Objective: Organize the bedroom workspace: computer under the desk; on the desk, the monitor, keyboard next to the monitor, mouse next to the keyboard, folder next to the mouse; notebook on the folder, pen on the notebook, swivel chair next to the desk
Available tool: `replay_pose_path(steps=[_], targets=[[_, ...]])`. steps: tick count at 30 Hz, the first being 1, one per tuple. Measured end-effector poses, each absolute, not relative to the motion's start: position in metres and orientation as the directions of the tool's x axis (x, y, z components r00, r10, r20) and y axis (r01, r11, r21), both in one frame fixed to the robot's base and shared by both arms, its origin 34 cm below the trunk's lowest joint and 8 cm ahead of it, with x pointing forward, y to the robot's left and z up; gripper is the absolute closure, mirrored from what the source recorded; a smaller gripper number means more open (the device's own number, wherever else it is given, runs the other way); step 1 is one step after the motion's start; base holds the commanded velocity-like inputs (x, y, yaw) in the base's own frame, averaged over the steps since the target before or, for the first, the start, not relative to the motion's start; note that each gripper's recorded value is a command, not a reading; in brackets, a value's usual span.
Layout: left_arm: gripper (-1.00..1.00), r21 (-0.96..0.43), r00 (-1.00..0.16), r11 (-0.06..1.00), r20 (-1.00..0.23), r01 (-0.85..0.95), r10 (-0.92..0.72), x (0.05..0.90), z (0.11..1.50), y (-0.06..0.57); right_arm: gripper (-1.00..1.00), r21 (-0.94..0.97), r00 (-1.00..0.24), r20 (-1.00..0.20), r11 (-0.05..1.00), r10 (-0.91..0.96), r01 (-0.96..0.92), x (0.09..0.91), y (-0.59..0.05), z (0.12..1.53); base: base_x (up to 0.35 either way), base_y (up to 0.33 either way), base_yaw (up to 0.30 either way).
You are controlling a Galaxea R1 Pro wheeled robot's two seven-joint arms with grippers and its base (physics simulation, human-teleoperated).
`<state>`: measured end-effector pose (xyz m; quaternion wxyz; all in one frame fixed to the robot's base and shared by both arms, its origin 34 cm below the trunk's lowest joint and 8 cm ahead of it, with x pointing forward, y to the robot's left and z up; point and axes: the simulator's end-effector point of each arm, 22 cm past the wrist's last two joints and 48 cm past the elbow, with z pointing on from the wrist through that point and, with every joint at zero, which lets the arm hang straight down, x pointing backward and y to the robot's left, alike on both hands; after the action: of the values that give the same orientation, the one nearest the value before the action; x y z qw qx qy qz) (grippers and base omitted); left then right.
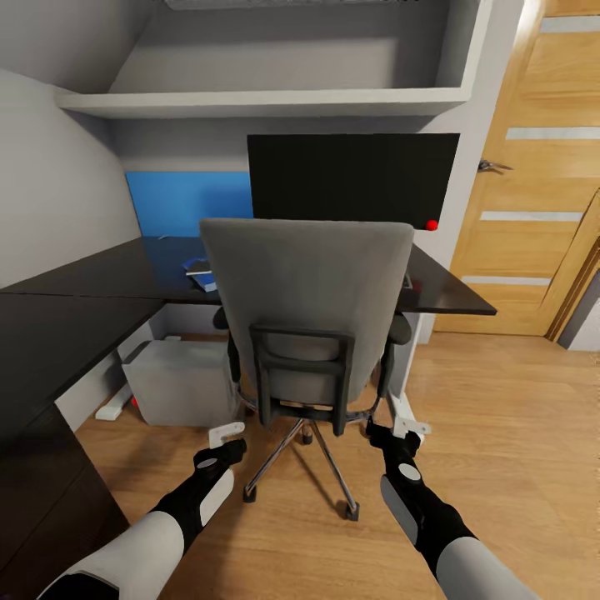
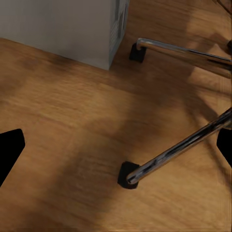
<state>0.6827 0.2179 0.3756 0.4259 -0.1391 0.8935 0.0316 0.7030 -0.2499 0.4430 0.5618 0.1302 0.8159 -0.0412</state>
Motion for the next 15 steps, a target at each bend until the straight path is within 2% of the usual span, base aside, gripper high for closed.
replay_pose_path(steps=[15], targets=[[-1.00, -0.073, -0.571, 0.960, -0.790, -0.271, -0.221, 0.687, 0.399, 0.217, -1.00, 0.085, -0.303, -0.939, 0.964, 0.162, 0.253, 0.705, -0.249, 0.466, -0.323, 0.000, 0.000]])
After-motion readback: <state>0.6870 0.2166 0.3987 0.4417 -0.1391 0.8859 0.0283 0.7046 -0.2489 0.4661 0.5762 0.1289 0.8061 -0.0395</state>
